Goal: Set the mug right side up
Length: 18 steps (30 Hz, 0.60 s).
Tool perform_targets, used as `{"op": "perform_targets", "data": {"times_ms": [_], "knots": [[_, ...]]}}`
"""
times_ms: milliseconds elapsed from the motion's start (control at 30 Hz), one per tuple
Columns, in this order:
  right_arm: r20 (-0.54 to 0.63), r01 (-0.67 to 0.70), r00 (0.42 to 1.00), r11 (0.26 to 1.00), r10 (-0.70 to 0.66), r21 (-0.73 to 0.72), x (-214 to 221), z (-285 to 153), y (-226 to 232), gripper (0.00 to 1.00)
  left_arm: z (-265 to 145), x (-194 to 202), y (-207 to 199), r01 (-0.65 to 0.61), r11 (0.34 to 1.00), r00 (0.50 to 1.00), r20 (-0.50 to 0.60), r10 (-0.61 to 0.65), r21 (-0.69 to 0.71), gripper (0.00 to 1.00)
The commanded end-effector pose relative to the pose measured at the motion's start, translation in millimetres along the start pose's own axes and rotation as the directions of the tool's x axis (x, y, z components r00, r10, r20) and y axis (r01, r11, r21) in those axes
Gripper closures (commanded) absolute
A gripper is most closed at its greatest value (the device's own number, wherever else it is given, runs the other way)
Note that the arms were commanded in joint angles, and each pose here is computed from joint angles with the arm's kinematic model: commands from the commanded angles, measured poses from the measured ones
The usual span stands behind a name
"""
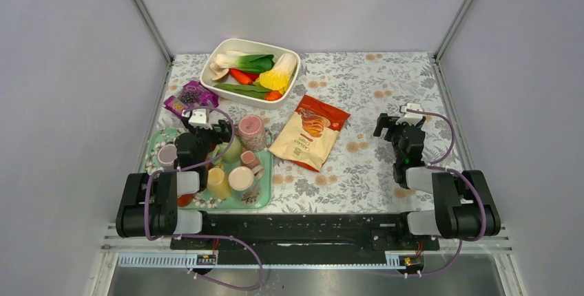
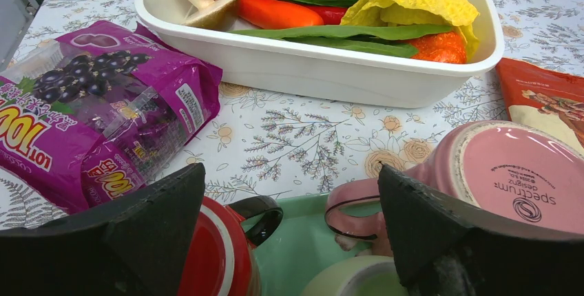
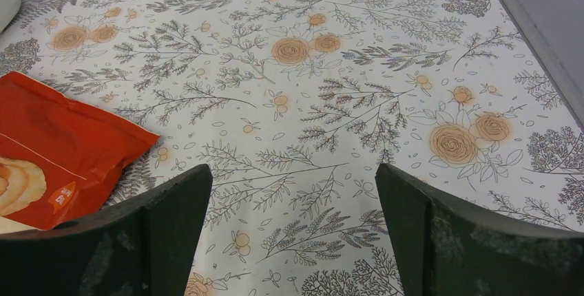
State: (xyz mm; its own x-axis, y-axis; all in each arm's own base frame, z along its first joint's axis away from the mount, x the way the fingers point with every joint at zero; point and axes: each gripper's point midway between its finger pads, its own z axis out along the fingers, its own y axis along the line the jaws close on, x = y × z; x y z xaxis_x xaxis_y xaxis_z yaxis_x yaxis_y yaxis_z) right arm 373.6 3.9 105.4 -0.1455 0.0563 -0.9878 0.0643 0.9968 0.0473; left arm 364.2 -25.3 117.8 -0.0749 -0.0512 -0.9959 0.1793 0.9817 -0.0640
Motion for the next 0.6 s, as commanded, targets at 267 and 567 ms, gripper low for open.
{"op": "perform_targets", "data": {"times_ms": [267,567], "knots": [[-0.005,0.026,1.0,0.998,-0.026,-0.054,-22.9,3.8,9.5,0.01,4.4,-9.1,1.3,-0.028,1.0,0.999,0.023,0.028,-0.002,0.01],[0.005,0.024,1.0,0.998,-0.023,-0.054,-34.5,-2.0,9.7,0.01,2.6,-68.6,-5.6,0.018,0.989,1.0,-0.019,-0.016,0.146,0.01]]}}
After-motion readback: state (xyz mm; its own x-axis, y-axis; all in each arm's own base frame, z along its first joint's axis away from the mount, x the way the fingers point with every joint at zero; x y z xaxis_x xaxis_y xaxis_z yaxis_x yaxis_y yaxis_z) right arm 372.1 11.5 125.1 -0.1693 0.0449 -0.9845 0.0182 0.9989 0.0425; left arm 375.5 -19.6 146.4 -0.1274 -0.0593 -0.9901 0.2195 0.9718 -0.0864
